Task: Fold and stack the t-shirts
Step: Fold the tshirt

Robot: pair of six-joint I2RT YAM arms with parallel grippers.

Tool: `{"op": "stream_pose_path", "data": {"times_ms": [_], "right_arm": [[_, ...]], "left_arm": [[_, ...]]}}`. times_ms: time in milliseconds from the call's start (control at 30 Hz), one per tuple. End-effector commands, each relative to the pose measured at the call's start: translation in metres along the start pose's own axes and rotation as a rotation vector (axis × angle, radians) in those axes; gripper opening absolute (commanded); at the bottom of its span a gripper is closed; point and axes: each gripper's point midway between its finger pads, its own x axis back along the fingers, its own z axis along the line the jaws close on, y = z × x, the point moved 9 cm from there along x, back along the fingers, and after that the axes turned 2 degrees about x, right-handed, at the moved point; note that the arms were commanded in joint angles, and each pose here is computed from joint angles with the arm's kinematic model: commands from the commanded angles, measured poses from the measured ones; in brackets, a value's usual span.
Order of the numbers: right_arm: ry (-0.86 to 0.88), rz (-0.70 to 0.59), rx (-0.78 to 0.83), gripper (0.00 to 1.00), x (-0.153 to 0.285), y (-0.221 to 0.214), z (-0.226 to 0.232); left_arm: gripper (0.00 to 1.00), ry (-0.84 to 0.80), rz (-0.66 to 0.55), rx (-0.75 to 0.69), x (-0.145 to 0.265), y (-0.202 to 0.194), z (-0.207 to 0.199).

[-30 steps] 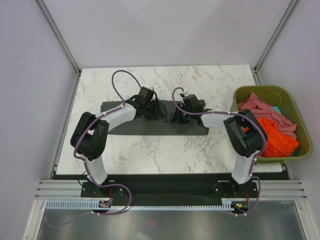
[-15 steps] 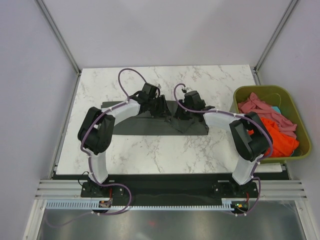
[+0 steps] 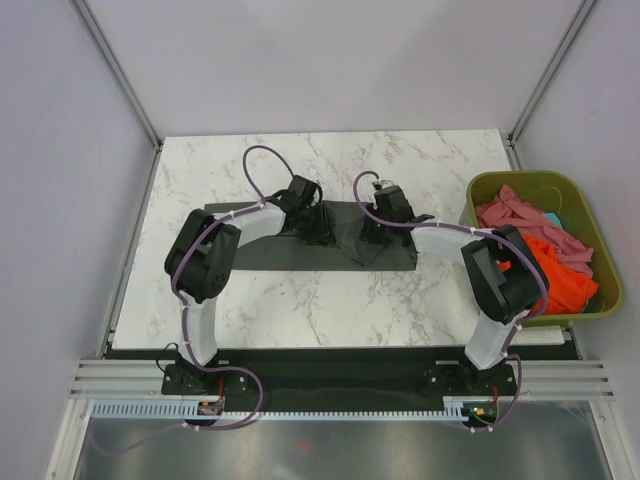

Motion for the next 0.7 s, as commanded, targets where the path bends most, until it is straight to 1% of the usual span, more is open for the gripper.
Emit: {"op": "stream_pose_path", "data": {"times_ms": [0,67,133,200,233,300,333,433,467,567,667], "right_arm": [[-0.050,-0.040,0.000,0.20,0.014,0.009,-0.007],[-0.073,-0.041,-0.016,0.22,0.020,0.011,-0.011],[-0.107,-0.073,-0.034,0.25,0.026,0.019,-0.018],[-0.134,-0.100,-0.049,0.27,0.028,0.027,-0.024],[-0.149,-0.116,-0.068,0.30,0.028,0.036,-0.030],[-0.160,-0.129,-0.081,0.30,0.026,0.045,-0.036],[-0.183,-0.117,-0.096,0.31,0.021,0.047,-0.045],[-0.210,-0.145,-0.115,0.39,0.016,0.066,-0.054],[-0.217,-0.146,-0.118,0.40,0.015,0.069,-0.057],[-0.238,-0.146,-0.139,0.41,0.008,0.077,-0.068],[-0.261,-0.149,-0.161,0.41,0.001,0.083,-0.077]], "left_arm": [[0.37,0.105,-0.032,-0.046,-0.001,0.002,0.010],[0.37,0.116,-0.038,-0.051,0.002,0.004,0.010],[0.37,0.106,-0.046,-0.054,0.007,0.006,0.006],[0.39,0.073,-0.049,-0.059,0.013,0.009,-0.001],[0.41,0.054,-0.063,-0.060,0.021,0.011,-0.006],[0.43,0.019,-0.071,-0.063,0.031,0.015,-0.013],[0.45,0.003,-0.073,-0.062,0.035,0.017,-0.016],[0.47,-0.065,-0.081,-0.043,0.052,0.027,-0.025],[0.47,-0.083,-0.076,-0.041,0.055,0.028,-0.027],[0.48,-0.086,-0.096,-0.036,0.063,0.036,-0.023],[0.49,-0.064,-0.110,-0.017,0.065,0.045,-0.008]]}}
